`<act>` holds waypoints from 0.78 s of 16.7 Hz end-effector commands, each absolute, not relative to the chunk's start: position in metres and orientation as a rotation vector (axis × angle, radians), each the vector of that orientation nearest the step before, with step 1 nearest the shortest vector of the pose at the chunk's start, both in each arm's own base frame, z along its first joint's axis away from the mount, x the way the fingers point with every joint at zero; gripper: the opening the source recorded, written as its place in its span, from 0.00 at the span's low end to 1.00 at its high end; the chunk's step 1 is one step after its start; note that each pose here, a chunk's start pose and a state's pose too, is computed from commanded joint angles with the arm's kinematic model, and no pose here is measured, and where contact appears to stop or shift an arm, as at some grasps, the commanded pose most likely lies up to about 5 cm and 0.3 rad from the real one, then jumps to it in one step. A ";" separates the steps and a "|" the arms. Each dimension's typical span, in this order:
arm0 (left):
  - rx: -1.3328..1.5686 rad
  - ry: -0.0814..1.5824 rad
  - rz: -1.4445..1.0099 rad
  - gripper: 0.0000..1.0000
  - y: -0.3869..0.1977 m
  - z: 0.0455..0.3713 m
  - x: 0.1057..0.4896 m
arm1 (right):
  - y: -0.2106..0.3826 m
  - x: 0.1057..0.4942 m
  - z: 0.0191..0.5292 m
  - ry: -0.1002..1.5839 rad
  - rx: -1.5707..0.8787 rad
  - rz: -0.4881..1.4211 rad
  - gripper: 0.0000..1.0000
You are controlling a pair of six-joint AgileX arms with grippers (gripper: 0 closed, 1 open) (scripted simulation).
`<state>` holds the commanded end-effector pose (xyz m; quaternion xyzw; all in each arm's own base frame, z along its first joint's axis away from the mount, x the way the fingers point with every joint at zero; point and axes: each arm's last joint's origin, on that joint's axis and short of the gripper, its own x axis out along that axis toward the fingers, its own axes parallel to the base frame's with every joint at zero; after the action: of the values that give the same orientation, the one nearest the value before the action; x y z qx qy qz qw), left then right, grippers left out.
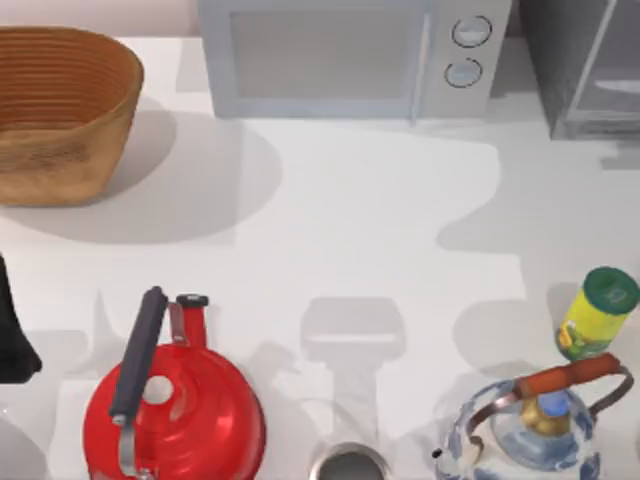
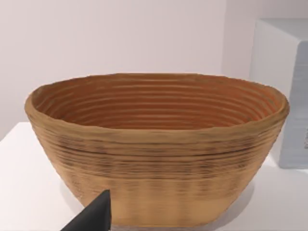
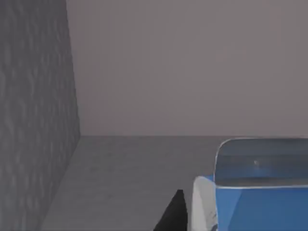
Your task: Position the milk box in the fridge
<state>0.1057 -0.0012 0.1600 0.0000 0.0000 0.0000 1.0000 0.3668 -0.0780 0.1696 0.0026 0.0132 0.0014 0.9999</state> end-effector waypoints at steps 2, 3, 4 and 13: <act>0.000 0.000 0.000 1.00 -0.001 0.160 0.106 | -0.089 0.386 0.144 0.021 0.006 0.003 0.00; 0.000 0.000 0.000 1.00 -0.001 0.160 0.106 | -0.094 0.392 0.134 0.016 0.005 0.003 0.00; 0.000 0.000 0.000 1.00 -0.001 0.160 0.106 | -0.098 0.397 0.125 0.011 0.004 0.003 0.00; 0.000 0.000 0.000 1.00 -0.001 0.160 0.106 | -0.101 0.405 0.109 0.008 0.006 0.008 0.00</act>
<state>0.1057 -0.0012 0.1600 0.0000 0.0000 0.0000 1.0000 0.4049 -0.1014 0.1091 0.0029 0.0040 0.0038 1.0000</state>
